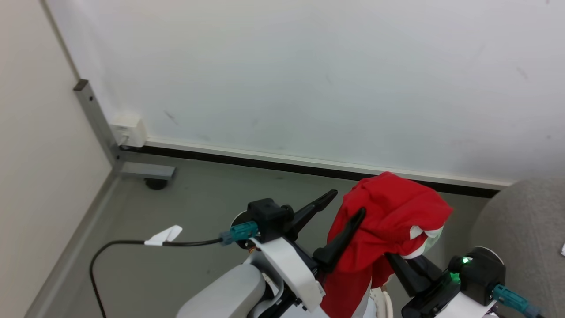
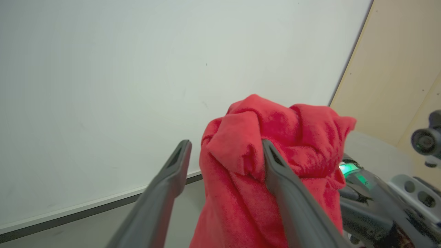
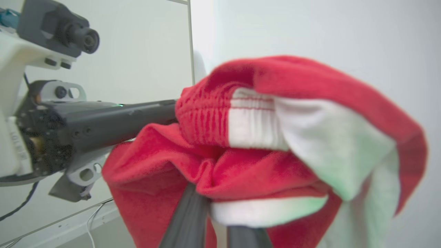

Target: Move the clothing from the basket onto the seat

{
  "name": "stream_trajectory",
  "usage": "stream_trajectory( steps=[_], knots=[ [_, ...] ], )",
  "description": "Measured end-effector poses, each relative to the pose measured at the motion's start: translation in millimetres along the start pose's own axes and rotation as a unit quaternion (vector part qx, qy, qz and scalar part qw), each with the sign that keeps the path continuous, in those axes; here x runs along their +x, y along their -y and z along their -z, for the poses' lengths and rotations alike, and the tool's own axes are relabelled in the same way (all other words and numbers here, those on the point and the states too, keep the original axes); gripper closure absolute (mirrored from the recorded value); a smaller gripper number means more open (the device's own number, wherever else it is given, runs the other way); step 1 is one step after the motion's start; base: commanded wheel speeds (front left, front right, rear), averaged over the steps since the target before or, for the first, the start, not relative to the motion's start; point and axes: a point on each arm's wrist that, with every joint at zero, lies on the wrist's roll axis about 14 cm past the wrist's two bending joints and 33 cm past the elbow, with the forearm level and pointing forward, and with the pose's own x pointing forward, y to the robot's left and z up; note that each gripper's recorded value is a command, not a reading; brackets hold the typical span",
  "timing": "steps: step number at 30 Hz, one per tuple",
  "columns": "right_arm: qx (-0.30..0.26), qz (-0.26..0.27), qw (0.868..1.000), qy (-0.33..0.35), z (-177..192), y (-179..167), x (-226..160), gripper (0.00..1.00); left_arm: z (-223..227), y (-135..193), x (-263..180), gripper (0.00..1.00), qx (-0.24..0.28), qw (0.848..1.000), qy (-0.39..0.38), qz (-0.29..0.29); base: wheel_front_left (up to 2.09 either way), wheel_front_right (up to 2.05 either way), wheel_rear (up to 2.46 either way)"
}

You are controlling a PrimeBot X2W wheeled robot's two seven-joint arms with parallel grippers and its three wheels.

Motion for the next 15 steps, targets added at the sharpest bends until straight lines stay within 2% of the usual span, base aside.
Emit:
stream_trajectory(
  steps=[8, 15],
  knots=[
    [-0.027, 0.078, 0.996, 0.033, -25.1, 38.8, -30.1, 1.00, 12.3, 17.6, 16.0, 0.00, -0.011, 0.999, -0.005, 0.040, 0.00, 0.00, 0.00],
    [-0.075, 0.182, 0.979, 0.044, -47.7, 88.0, -89.9, 1.00, 21.3, 50.3, 39.6, 0.00, -0.015, 0.995, -0.002, 0.099, 0.00, 0.00, 0.00]
  ],
)
